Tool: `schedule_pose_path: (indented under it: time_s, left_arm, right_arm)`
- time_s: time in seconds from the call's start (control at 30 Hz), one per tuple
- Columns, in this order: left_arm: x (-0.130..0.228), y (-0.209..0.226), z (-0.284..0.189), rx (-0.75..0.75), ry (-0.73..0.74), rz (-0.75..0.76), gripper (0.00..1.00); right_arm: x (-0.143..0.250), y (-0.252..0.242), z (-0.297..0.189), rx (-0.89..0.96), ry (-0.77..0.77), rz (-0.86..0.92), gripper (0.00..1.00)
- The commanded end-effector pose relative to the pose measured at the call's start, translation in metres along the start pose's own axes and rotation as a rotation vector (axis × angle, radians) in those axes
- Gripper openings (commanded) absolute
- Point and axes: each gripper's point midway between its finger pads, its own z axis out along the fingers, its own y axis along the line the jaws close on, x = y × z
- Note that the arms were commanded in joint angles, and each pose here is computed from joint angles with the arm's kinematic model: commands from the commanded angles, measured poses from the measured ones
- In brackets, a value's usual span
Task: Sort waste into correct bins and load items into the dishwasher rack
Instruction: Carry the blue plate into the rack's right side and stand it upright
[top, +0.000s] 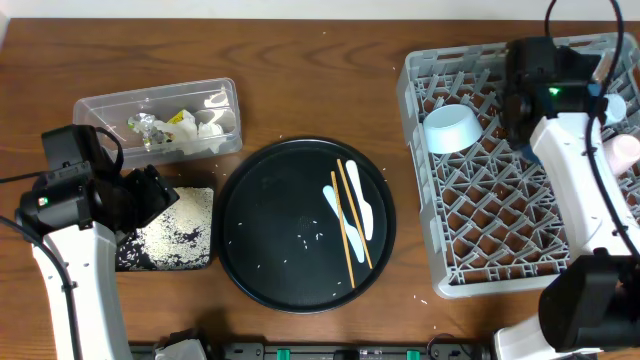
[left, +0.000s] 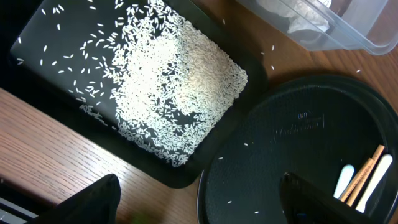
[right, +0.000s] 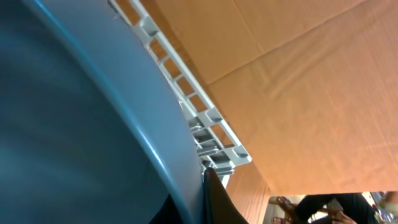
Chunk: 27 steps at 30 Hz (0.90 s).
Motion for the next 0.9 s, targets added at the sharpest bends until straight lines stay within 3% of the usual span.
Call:
schedule_pose_path:
  time_s: [0.0, 0.3, 0.63, 0.87]
  left_arm:
    - [-0.002, 0.000, -0.001, -0.001, -0.003, -0.019, 0.83]
    - [-0.002, 0.000, -0.001, -0.001, -0.003, -0.019, 0.83]
    - [-0.002, 0.000, -0.001, -0.001, -0.003, -0.019, 0.83]
    - [-0.002, 0.000, -0.001, -0.001, -0.003, -0.019, 0.83]
  right_arm:
    - [0.009, 0.010, -0.005, -0.006, -0.004, -0.037, 0.01]
    - [0.024, 0.029, -0.012, -0.052, 0.008, -0.063, 0.01]
    - [0.054, 0.101, -0.045, -0.464, 0.139, -0.111, 0.04]
    - [0.067, 0.123, -0.067, -0.600, 0.184, -0.147, 0.08]
